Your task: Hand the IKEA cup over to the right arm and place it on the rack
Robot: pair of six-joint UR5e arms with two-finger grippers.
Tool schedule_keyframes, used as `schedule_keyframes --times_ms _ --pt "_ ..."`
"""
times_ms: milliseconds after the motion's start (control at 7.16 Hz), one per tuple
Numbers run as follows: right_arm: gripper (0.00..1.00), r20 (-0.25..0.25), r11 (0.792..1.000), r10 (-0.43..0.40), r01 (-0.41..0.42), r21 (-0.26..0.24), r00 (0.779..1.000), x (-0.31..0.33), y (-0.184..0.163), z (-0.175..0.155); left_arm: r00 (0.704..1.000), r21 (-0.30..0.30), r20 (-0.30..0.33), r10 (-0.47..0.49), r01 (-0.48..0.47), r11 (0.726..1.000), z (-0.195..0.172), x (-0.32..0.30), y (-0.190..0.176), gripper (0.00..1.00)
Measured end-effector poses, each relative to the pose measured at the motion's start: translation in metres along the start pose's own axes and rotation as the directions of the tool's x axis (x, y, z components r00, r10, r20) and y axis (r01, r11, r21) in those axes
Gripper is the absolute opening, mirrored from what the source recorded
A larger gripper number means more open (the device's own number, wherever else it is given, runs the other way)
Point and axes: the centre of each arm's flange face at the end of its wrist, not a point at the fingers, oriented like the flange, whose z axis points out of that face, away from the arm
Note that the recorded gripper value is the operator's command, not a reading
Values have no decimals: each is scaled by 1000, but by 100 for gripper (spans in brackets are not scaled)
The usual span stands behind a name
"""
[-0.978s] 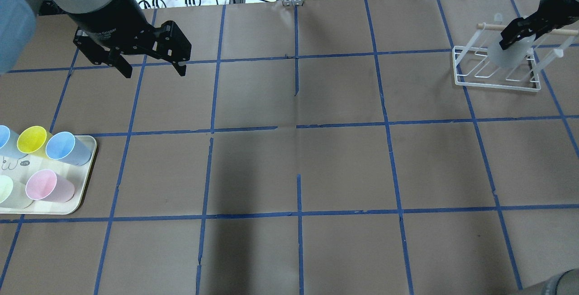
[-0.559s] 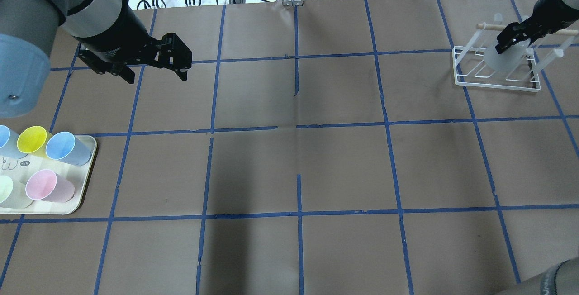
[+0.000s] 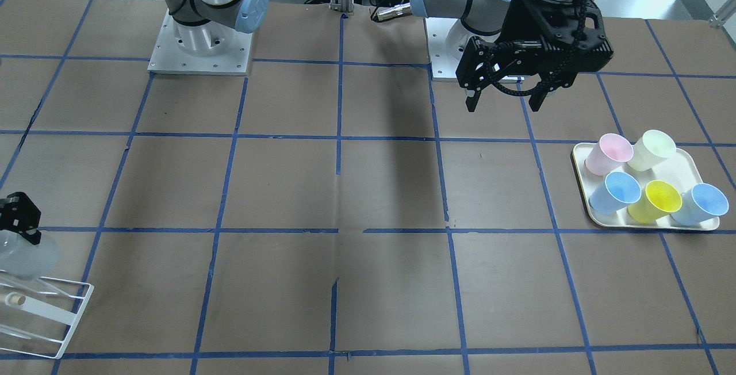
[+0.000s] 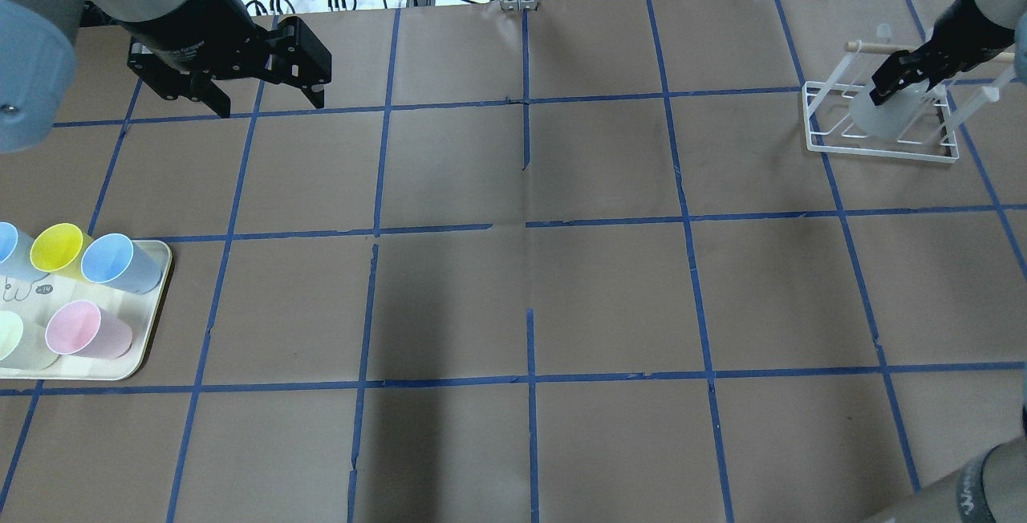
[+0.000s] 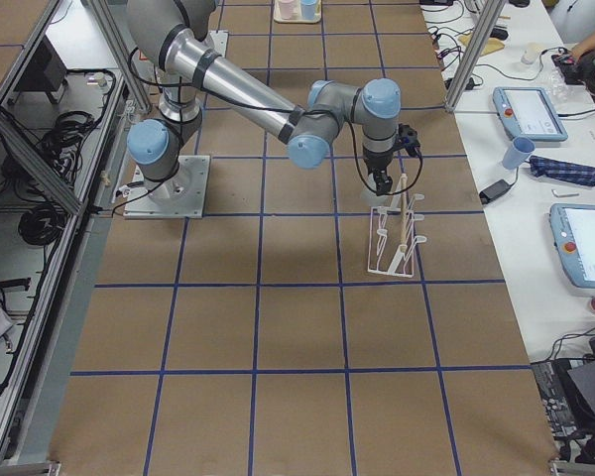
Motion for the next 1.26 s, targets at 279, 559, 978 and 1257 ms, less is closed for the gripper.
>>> schedule_keyframes --times_ms 279,559,978,1257 --pt "69 13 1000 17 -17 -16 1000 6 1 14 1000 -16 3 4 -3 1000 4 0 5 100" --pt "100 21 999 29 -28 -24 999 12 3 21 1000 -33 5 -24 24 999 9 1 0 100" --pt "100 21 999 38 -37 -25 999 16 4 19 996 -56 -6 -92 91 994 20 3 -10 100" --pt "100 5 999 40 -40 -30 999 17 0 -13 996 -56 -6 -91 90 994 20 5 -7 100"
